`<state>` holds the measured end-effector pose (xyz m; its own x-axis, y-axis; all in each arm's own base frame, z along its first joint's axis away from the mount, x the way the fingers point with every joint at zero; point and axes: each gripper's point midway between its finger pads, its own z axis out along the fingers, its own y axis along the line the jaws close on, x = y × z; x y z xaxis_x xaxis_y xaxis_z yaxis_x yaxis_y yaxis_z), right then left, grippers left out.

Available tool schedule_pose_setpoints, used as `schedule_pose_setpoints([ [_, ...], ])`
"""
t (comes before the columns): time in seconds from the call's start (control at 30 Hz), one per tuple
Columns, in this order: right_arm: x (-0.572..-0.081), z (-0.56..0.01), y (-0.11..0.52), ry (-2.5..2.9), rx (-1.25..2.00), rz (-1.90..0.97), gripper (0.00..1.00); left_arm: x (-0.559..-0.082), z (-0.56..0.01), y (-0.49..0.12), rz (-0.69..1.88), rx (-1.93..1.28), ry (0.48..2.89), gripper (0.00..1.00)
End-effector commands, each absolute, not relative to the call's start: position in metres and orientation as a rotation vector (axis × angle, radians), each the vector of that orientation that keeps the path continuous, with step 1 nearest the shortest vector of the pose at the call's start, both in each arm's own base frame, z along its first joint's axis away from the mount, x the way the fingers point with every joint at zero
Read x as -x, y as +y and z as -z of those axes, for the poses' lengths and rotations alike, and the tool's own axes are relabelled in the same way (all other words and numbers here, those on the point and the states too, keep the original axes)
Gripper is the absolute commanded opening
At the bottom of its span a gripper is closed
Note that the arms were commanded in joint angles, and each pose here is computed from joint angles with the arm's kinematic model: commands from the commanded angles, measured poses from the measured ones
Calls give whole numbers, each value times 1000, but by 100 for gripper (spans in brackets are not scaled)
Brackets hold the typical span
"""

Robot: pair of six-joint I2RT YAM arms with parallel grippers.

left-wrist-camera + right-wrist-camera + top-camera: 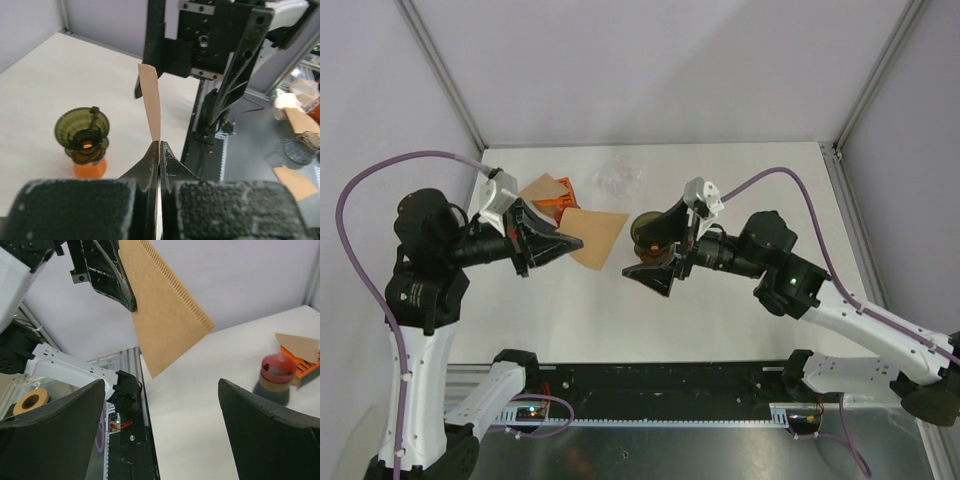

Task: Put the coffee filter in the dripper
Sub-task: Place the coffee filter in the coffee dripper.

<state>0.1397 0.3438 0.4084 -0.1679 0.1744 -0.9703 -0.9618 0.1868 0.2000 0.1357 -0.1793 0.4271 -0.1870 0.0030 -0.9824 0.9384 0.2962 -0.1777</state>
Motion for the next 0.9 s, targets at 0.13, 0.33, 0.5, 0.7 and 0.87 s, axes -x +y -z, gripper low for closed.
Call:
schedule_pose_setpoints([
  [0.13, -115, -450, 363, 1058, 931, -1457, 92, -95, -430, -184, 1241, -985, 1449, 0],
  [0.33, -112, -453, 374, 1018, 936, -1536, 60, -93, -420, -185, 1259, -996, 1458, 0],
  [0.5, -107, -449, 388, 1006, 985, -1609, 23, -97, -417, -185, 1243, -998, 1456, 0],
  [0.7, -108, -441, 387, 1055, 1013, -1628, 0, -105, -415, -185, 1238, -972, 1484, 28],
  [0.87, -119, -430, 369, 1183, 996, -1544, 0, -104, -421, -183, 1197, -991, 1459, 73],
])
